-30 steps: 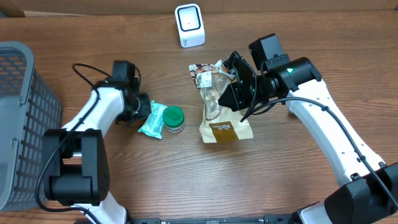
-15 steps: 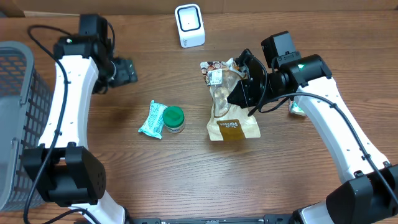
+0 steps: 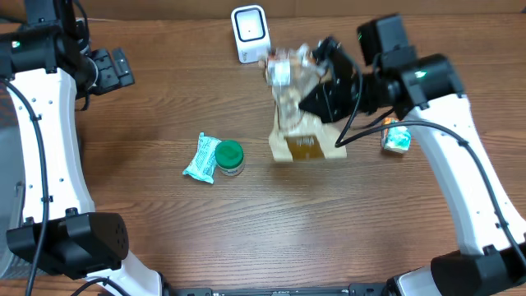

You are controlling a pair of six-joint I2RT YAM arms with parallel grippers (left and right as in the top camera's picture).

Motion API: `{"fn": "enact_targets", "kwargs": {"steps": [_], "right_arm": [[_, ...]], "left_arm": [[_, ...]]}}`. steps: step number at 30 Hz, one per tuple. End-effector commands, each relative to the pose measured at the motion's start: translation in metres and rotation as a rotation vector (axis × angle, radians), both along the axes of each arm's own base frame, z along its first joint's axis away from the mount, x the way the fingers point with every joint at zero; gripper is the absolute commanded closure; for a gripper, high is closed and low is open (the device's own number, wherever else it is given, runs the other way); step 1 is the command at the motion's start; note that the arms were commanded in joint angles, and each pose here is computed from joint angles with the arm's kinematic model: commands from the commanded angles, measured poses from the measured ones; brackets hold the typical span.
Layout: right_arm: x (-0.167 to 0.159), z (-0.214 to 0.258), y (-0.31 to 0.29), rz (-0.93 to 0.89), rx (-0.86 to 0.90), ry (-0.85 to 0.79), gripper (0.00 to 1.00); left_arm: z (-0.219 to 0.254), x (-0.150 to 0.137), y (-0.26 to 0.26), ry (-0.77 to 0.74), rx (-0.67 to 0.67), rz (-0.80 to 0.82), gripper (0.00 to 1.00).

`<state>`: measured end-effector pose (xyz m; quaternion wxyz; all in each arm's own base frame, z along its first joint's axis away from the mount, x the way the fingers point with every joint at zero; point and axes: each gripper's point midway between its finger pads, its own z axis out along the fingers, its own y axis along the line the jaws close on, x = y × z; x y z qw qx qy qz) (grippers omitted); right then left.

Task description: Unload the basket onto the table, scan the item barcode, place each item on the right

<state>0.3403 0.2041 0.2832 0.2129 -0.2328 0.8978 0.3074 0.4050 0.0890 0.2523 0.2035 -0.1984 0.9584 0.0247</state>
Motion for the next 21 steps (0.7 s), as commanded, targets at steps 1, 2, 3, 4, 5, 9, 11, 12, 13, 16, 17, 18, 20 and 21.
{"fn": "enact_targets", "kwargs": {"steps": [1, 2, 3, 4, 5, 9, 11, 12, 13, 16, 17, 18, 20, 21], "right_arm": [[0.009, 0.059, -0.004, -0.025, 0.001, -0.19, 0.96], [0.013, 0.07, -0.006, -0.046, -0.006, -0.227, 0.96], [0.018, 0.081, -0.008, -0.074, -0.022, -0.273, 0.96], [0.023, 0.088, -0.01, -0.098, -0.041, -0.313, 0.96], [0.029, 0.094, -0.012, -0.123, -0.061, -0.352, 0.96], [0.065, 0.117, -0.014, -0.262, -0.177, -0.569, 0.96], [0.085, 0.131, -0.011, -0.328, -0.237, -0.688, 0.96], [0.095, 0.136, -0.009, -0.36, -0.277, -0.747, 0.96], [0.106, 0.139, -0.009, -0.393, -0.326, -0.802, 0.96], [0.138, 0.133, -0.004, -0.435, -0.467, -0.911, 0.96], [0.148, 0.127, -0.002, -0.431, -0.506, -0.933, 0.96], [0.161, 0.117, 0.002, -0.413, -0.556, -0.955, 0.96], [0.189, 0.093, 0.004, -0.402, -0.692, -0.997, 0.96], [0.201, 0.082, 0.003, -0.412, -0.755, -1.011, 0.96]], "left_arm": [[0.014, -0.004, 0.004, -0.029, 0.027, -0.013, 0.0], [0.014, -0.004, 0.004, -0.029, 0.027, -0.012, 0.01], [0.014, -0.004, 0.004, -0.029, 0.027, -0.012, 0.0], [0.014, -0.004, 0.004, -0.029, 0.027, -0.013, 0.01], [0.014, -0.004, 0.004, -0.029, 0.027, -0.013, 0.0], [0.014, -0.004, 0.004, -0.029, 0.027, -0.013, 0.01], [0.014, -0.004, 0.004, -0.029, 0.027, -0.013, 0.0], [0.014, -0.004, 0.004, -0.029, 0.027, -0.013, 0.0], [0.014, -0.004, 0.004, -0.029, 0.027, -0.013, 0.0], [0.014, -0.004, 0.004, -0.029, 0.027, -0.013, 0.01], [0.014, -0.004, 0.004, -0.029, 0.027, -0.013, 0.0], [0.014, -0.004, 0.004, -0.029, 0.027, -0.013, 0.0], [0.014, -0.004, 0.004, -0.029, 0.027, -0.013, 0.0], [0.014, -0.004, 0.004, -0.029, 0.027, -0.013, 0.0]]}}
